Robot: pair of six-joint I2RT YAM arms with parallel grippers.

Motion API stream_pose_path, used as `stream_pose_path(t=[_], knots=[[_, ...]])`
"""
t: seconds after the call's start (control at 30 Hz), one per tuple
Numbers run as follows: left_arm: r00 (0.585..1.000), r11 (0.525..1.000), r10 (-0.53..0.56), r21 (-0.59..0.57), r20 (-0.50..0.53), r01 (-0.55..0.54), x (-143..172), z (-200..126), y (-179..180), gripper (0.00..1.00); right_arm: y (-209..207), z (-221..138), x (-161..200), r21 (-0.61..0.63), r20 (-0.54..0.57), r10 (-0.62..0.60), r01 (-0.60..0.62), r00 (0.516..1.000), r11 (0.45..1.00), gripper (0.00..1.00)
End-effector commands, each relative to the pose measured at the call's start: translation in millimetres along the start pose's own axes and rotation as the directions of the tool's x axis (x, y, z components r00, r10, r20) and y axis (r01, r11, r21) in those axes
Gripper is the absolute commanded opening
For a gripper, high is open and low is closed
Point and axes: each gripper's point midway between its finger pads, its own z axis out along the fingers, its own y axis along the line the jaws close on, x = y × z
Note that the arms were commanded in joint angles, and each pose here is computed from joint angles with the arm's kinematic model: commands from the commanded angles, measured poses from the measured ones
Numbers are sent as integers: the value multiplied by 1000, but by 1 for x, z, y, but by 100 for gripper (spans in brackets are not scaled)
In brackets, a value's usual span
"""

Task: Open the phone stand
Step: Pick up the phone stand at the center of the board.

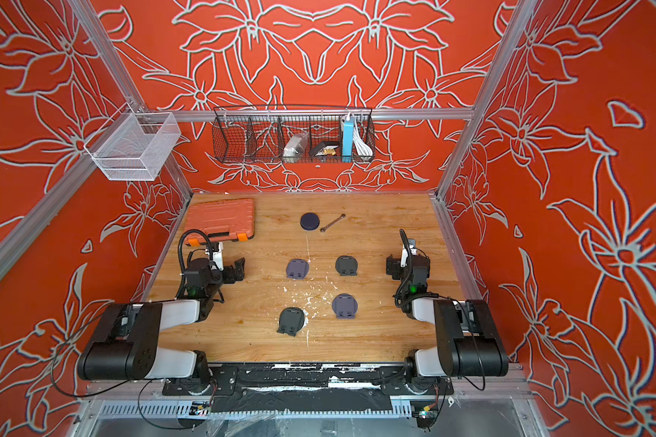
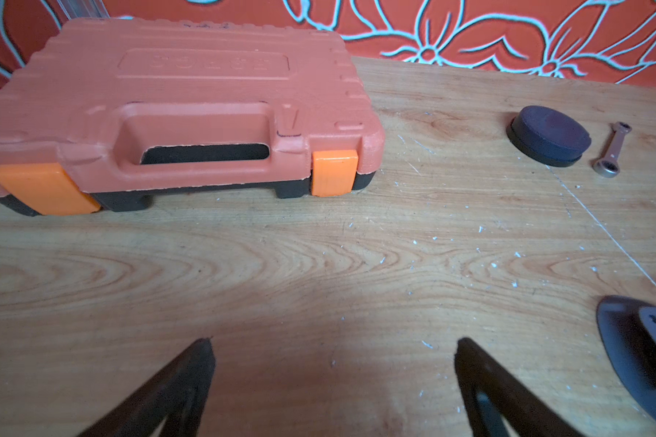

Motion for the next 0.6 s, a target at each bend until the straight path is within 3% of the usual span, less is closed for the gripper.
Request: stream_pose_path(t=[0.0,0.3,0.37,0.57], knots=[[1000,1000,1,-28,19,0,-16,3,3,100,0,1,-10,7,29,-19,19,999,1000,97],[996,994,-1,-106,-95,-9,-34,3,2,100,-18,-12,-31,91,-21,12,-10,1000,996,97],[994,996,27,-77,-108,-35,-41,2,-8,100,-19,-20,-41,90,-12,26,-25,1000,996,97],[996,997,40,-58,-76,-44,-81,-19,-28,99,-18,-55,-79,24,60,195,-197,979,980,97]])
